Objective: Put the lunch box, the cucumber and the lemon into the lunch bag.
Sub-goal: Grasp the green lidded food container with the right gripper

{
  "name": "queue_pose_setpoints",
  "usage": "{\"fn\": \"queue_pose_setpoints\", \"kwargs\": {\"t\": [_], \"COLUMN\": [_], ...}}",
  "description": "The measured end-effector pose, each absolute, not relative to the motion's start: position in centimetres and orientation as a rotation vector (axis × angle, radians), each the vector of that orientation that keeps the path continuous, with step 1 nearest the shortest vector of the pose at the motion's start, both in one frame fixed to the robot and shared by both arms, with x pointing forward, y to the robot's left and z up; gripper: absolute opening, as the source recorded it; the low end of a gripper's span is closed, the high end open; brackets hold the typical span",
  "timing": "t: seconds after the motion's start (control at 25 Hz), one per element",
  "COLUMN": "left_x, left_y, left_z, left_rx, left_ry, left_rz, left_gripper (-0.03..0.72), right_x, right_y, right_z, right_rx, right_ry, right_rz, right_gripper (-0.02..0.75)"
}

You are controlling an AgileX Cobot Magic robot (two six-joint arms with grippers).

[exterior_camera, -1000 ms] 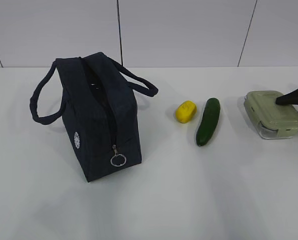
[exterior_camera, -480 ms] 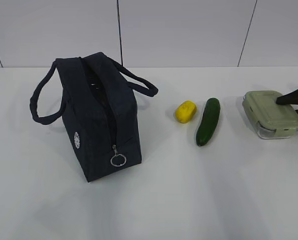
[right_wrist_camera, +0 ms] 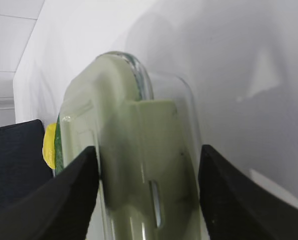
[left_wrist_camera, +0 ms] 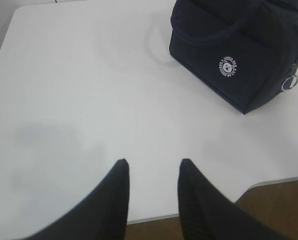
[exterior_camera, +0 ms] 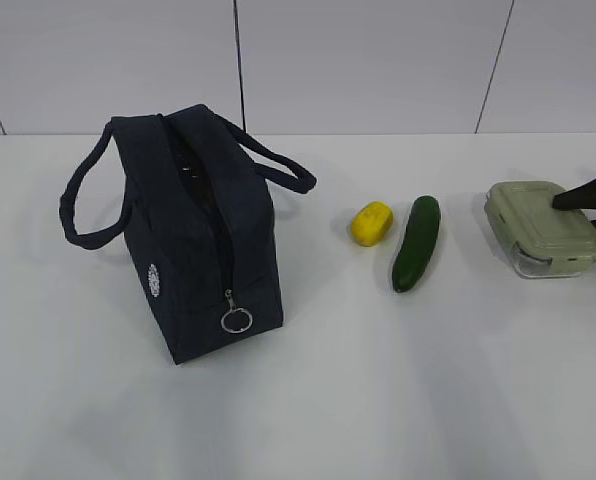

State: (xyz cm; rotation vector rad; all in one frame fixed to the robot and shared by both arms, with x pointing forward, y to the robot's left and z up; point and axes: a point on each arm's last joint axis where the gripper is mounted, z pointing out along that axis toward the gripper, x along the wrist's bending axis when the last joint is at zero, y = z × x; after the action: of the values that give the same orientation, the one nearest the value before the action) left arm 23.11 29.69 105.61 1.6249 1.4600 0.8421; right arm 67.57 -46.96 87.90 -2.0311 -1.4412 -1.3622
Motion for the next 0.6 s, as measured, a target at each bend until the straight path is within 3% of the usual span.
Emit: {"fn": "queue_pose_setpoints", "kwargs": {"t": [0.6], "left_x": [23.11], "left_y": [29.69], "left_z": [105.61], "left_rx": [1.625], "left_ry": [1.460], "left_rz": [0.842], "left_gripper": [0.241], "right_x": [67.55], "right_y": [-46.95], "right_z": [87.89], "right_rx": [-2.035], "right_ry": [-1.427], "right_rz": [-1.355], "right_gripper": [0.462]}}
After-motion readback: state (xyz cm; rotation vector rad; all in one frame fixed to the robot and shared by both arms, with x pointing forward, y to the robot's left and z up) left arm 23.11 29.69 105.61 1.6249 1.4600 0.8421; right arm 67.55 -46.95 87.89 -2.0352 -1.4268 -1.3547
